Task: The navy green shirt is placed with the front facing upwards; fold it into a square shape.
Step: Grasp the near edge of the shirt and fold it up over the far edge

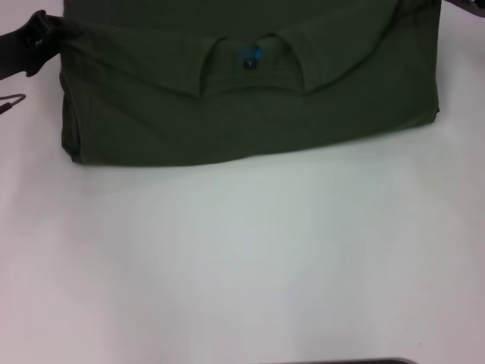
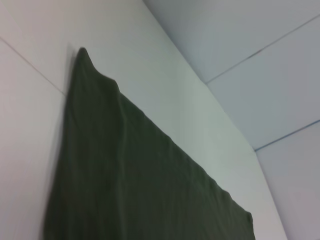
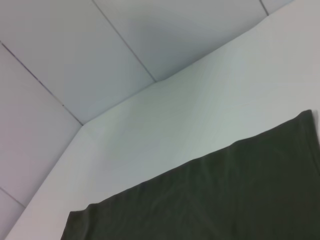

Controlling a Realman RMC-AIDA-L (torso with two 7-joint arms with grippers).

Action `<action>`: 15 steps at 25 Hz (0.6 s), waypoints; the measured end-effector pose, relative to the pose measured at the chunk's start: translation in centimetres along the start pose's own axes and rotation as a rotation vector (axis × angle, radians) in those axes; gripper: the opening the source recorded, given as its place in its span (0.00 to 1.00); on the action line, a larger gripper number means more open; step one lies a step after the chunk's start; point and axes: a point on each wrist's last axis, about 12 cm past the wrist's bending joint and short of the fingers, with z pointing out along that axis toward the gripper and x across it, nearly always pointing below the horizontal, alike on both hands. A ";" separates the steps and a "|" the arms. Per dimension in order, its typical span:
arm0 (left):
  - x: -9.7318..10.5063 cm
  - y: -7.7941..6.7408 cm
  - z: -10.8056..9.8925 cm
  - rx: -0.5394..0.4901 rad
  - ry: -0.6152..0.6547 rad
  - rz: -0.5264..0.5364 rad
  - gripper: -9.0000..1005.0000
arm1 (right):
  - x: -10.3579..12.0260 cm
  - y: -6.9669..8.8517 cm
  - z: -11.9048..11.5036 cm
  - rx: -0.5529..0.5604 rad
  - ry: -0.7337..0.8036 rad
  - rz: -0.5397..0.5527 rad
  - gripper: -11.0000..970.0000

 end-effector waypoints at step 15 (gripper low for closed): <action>0.4 -0.6 1.6 -0.029 -0.010 0.051 0.15 | 0.5 -0.5 0.2 0.041 -0.021 0.000 0.05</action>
